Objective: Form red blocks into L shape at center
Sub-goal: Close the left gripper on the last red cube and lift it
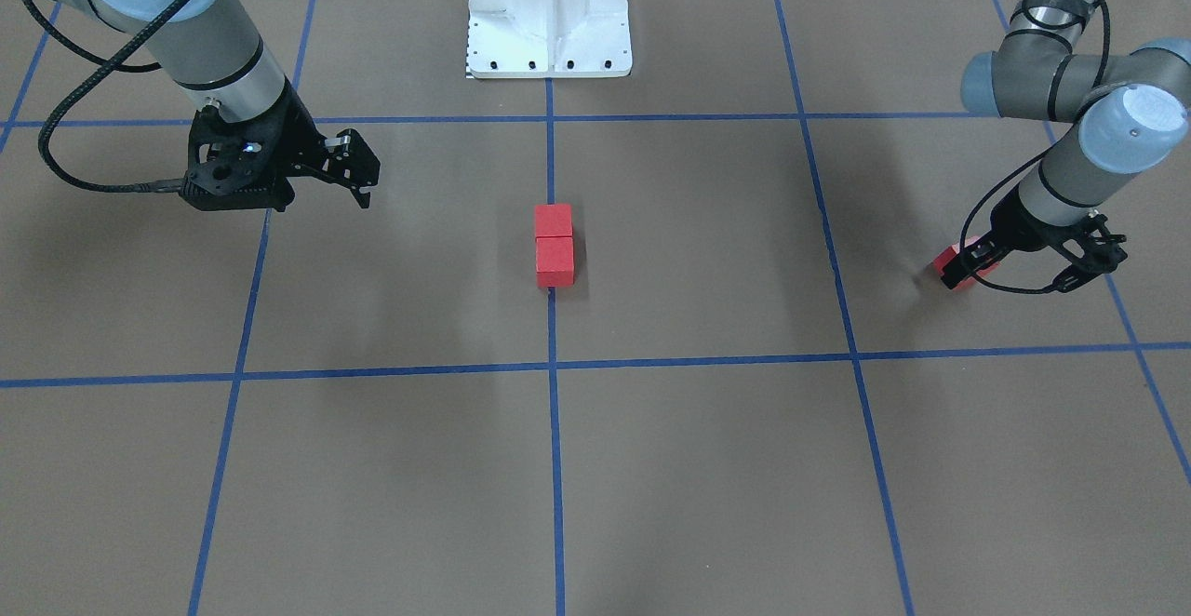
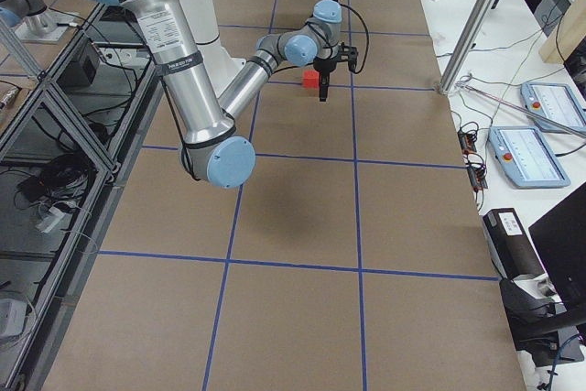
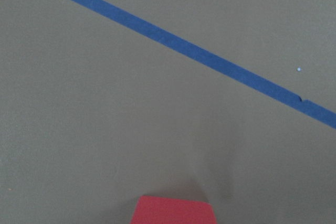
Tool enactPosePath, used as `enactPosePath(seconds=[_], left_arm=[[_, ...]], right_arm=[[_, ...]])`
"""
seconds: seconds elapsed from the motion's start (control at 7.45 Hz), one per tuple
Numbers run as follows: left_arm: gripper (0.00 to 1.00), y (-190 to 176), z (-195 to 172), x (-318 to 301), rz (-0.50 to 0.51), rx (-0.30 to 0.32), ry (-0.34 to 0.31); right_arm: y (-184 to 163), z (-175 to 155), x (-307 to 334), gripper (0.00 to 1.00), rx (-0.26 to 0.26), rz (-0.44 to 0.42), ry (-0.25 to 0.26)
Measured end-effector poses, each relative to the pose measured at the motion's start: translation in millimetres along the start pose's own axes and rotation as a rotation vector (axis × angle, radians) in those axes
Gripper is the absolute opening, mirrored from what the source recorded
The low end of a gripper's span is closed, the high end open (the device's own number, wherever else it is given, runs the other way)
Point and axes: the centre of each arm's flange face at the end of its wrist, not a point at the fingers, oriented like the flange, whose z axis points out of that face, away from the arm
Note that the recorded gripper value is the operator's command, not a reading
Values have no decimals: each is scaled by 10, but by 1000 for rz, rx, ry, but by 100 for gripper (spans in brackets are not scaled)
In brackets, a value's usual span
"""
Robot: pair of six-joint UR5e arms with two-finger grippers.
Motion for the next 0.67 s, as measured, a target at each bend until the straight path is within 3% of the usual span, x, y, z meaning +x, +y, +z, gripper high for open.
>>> enactPosePath(seconds=[0.67], left_arm=[[78,-5,14,-15,2,-1,-3]], right_arm=[[0,19,24,100,0,3,5]])
